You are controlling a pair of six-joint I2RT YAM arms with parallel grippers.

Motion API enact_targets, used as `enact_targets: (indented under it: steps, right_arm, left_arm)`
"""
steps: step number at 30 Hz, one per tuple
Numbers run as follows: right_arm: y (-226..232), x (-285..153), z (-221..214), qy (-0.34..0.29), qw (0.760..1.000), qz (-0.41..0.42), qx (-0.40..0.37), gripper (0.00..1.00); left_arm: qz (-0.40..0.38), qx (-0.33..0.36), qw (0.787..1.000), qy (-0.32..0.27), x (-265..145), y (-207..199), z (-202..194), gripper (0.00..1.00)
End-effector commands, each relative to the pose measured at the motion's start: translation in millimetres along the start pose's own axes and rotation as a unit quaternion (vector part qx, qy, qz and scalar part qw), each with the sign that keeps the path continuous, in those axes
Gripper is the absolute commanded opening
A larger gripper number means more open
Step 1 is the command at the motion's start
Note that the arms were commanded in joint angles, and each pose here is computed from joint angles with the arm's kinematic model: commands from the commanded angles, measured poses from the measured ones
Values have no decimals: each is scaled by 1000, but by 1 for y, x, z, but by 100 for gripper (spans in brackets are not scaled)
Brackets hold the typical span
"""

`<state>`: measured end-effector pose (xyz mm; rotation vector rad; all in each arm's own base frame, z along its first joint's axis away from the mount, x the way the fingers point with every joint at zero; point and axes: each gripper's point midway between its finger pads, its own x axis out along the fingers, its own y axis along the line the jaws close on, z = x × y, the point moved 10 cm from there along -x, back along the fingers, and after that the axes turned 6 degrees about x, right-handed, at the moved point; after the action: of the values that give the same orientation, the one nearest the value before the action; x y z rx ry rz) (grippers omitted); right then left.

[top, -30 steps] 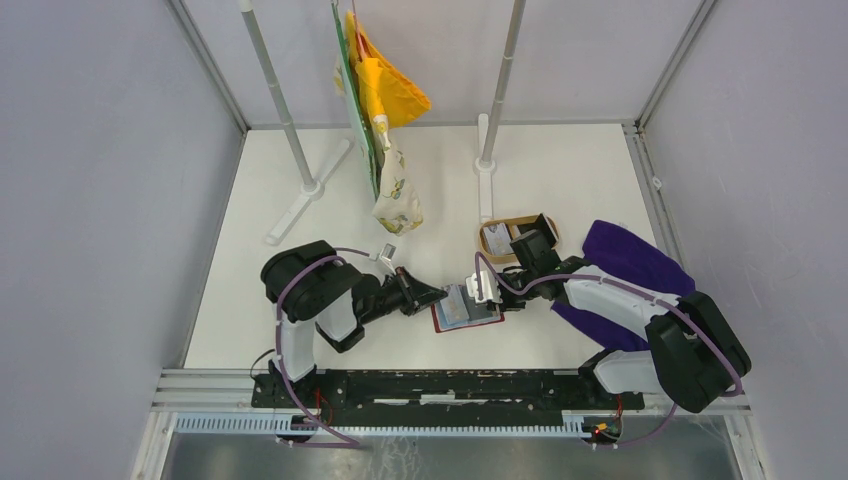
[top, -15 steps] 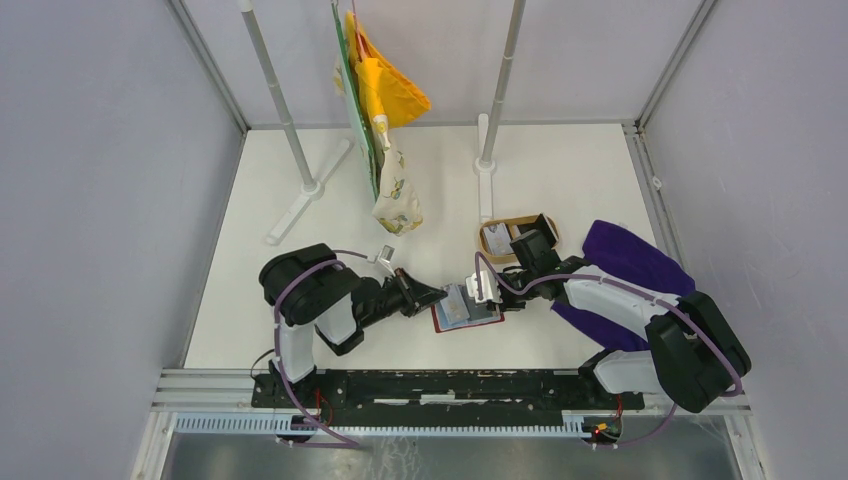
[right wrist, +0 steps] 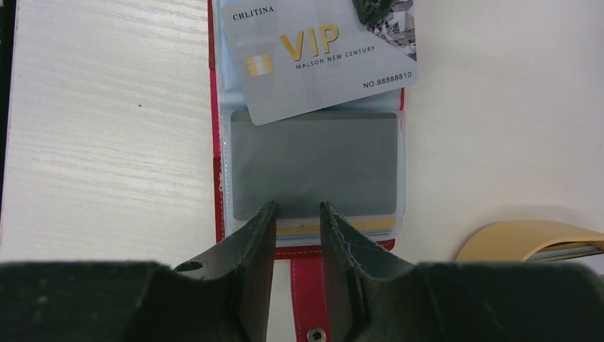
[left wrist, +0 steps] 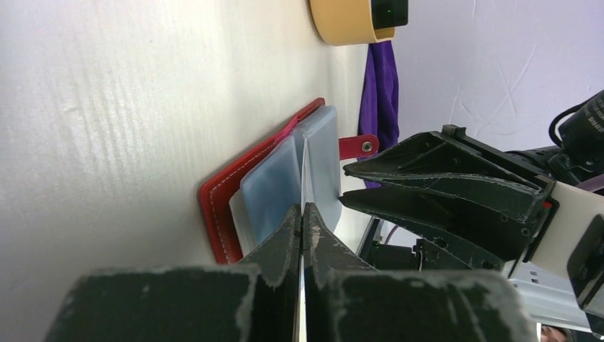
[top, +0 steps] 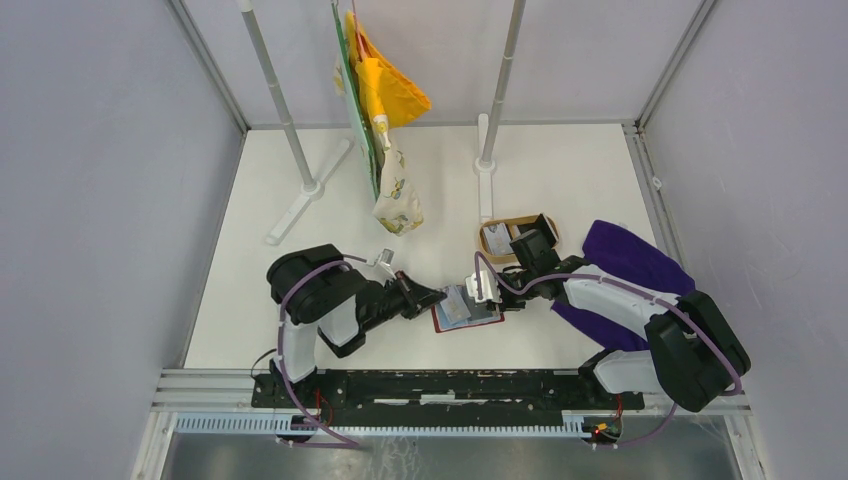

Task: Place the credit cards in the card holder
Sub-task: Insert the credit card into the card holder.

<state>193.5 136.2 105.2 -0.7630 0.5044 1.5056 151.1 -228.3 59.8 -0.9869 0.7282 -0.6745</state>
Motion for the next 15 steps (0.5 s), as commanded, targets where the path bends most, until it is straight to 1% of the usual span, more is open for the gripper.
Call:
enact_targets:
  steps: [1, 15]
  right_arm:
    - [2, -1, -5, 28, 1000, 6, 9, 35]
    - [2, -1, -5, 28, 1000, 5, 10, 36]
  left_arm:
    - [-79, 17, 995, -54, 4, -23, 10, 2]
    - [-81, 41, 995, -49, 12, -25, -3, 2]
